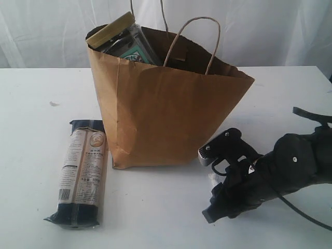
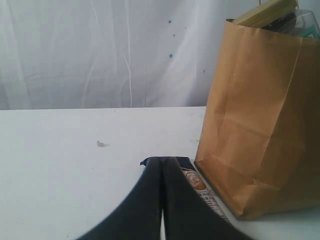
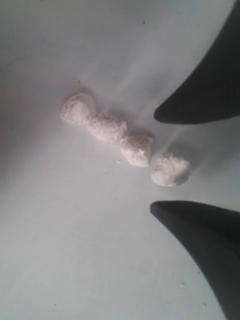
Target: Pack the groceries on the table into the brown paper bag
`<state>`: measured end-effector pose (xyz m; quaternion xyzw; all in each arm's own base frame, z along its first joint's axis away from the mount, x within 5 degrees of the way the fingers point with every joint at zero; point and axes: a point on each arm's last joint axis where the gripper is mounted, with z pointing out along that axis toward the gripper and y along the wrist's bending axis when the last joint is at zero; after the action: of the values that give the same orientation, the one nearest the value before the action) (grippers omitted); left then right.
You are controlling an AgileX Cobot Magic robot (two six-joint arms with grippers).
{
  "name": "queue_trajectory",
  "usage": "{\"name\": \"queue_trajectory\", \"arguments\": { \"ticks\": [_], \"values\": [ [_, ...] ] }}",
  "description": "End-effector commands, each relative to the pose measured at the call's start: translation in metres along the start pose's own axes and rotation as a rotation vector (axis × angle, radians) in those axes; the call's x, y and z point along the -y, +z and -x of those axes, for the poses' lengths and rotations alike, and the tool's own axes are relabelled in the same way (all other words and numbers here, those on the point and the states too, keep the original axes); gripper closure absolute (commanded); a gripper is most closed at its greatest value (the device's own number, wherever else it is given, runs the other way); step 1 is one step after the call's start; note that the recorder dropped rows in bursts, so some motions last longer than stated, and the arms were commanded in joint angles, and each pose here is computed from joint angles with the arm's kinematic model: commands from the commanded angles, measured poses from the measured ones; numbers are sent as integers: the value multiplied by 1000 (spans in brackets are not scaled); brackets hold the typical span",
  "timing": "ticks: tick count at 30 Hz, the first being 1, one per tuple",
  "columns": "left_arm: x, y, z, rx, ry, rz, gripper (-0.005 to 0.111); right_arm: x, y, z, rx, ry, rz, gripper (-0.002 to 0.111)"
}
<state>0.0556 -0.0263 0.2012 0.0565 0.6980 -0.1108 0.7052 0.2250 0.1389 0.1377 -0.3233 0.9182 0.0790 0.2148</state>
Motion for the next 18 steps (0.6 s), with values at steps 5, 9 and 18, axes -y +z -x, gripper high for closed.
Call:
{"name": "queue_trajectory", "arguments": {
  "ticks": [5, 9, 18],
  "values": [
    [0, 0, -1, -4, 9, -4, 107, 0, 4, -2, -16, -7, 4, 86],
    [0, 0, -1, -4, 9, -4, 107, -3, -5, 2, -36, -11, 32, 107],
    [0, 0, -1, -4, 9, -4, 107, -19, -71, 2, -138, -57, 178, 108]
  ]
}}
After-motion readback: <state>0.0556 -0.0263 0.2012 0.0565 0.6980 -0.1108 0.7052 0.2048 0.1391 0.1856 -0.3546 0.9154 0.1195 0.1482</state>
